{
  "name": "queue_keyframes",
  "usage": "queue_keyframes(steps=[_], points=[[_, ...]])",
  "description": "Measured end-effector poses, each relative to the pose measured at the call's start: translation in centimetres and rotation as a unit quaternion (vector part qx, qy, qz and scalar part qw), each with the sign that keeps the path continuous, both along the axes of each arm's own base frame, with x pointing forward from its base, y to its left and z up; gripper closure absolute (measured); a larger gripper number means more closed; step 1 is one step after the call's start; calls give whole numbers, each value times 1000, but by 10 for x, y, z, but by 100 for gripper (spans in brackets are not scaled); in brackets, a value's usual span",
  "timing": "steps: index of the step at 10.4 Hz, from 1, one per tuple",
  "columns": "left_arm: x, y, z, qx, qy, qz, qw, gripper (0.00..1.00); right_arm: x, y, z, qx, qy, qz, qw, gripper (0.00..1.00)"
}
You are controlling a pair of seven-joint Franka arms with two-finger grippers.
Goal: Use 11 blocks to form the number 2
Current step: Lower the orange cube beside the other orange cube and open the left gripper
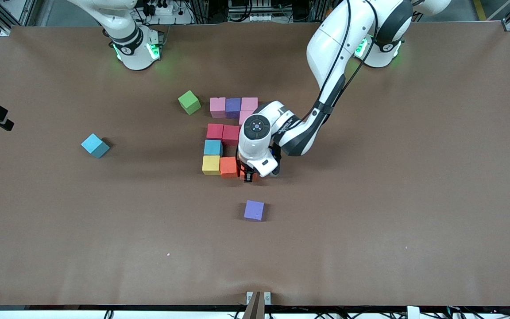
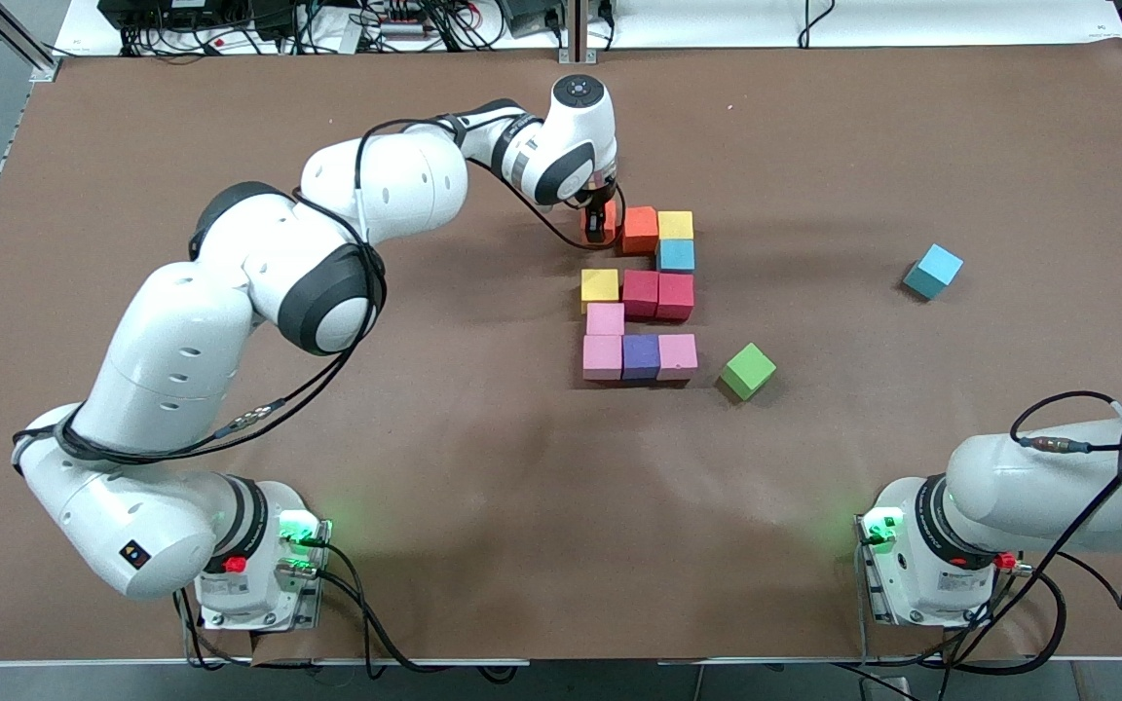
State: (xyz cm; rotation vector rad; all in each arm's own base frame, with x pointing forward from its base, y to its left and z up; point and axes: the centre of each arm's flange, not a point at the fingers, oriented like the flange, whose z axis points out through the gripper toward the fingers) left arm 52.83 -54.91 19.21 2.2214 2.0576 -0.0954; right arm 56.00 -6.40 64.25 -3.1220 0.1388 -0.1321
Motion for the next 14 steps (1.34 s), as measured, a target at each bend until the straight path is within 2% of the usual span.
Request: queue_keyframes(steps=[10, 11, 12, 14], points=[[-7, -8, -2, -5, -3, 4, 1000, 41, 0, 0, 0, 0, 0, 0, 1000, 0], [-8, -9, -4, -5, -3, 4, 1000, 33, 0, 0, 0, 0, 0, 0, 1000, 0], [-9, -9, -9, -5, -3, 4, 1000, 15, 0, 0, 0, 0, 0, 0, 1000, 0], [-9, -10, -12, -7, -5, 3, 1000, 0, 0, 0, 1, 0, -1, 0, 1000, 0]])
